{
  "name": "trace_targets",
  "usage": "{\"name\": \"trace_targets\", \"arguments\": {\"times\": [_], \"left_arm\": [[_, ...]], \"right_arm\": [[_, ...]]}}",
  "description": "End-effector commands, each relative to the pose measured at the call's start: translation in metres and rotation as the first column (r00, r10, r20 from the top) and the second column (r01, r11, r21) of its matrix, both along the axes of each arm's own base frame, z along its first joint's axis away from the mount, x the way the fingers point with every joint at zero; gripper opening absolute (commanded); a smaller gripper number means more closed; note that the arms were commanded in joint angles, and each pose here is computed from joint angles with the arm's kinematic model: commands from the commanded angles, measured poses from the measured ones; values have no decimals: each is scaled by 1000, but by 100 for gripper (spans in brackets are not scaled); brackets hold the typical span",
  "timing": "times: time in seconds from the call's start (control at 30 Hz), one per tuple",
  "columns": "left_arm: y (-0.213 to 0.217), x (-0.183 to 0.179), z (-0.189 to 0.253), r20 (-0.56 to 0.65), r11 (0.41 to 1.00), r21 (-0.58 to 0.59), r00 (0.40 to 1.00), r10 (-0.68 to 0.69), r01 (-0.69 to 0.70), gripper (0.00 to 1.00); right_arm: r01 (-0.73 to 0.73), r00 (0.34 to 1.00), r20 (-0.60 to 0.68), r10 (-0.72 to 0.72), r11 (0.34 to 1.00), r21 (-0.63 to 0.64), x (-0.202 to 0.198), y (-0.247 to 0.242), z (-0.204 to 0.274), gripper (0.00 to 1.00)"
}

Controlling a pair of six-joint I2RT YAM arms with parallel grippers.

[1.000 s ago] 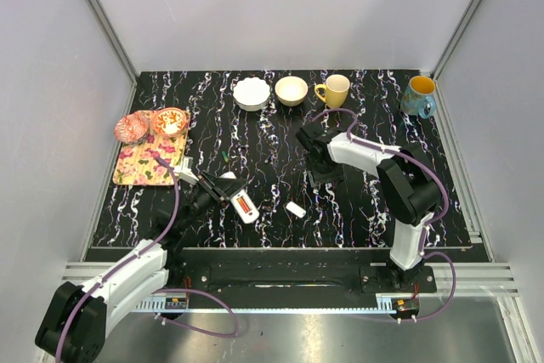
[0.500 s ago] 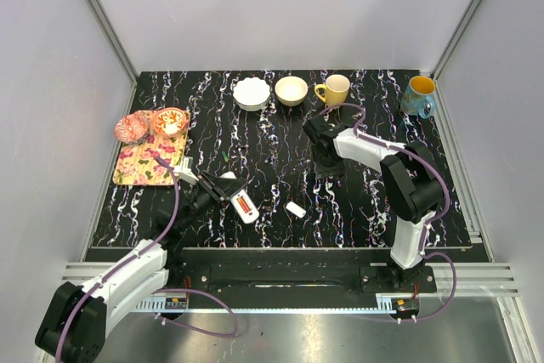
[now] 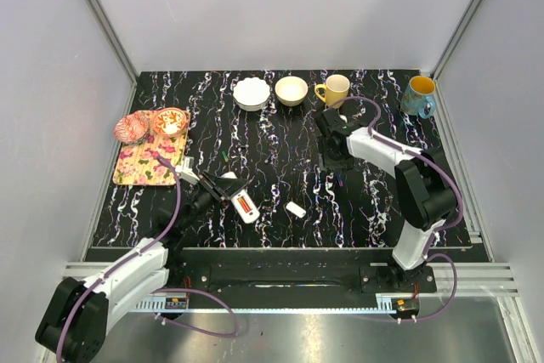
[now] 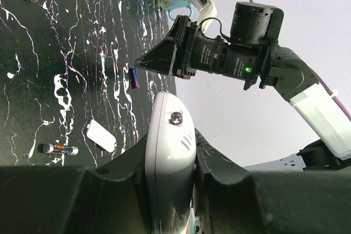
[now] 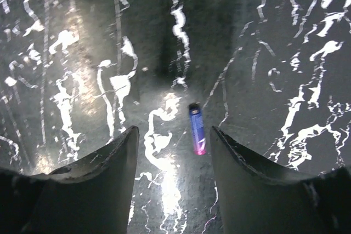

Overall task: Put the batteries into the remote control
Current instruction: Move the battery to the center of the board, then pick up the battery from the center of the board.

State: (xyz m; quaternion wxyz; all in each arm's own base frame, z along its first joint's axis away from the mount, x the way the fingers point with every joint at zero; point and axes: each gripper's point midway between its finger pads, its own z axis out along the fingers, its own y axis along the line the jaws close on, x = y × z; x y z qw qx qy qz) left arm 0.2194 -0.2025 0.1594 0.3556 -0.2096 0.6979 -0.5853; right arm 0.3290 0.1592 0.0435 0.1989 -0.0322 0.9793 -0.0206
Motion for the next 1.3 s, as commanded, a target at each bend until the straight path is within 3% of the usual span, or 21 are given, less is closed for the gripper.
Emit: {"name": "trace_targets", "arguments": {"times": [0.0,0.3,0.63,1.27], "left_arm": [[-4,2,33,107,999,-46,994,-17,22,0],[-5,2,31,101,999,-43,995,-25,29,0],[-6,3,30,94,999,-43,995,-25,29,0],[-8,4,30,90,999,-38,995,-33,36,0]], "right_arm": [[37,999,30,-38,998,42,10,-11,4,58],[30,999,17,-32,994,101,14,-6,-7,52],[29,1000,-8,-29,997,73,12,-10,-19,42],[63,996,-61,-58,995,78,-6,-18,-36,33]]}}
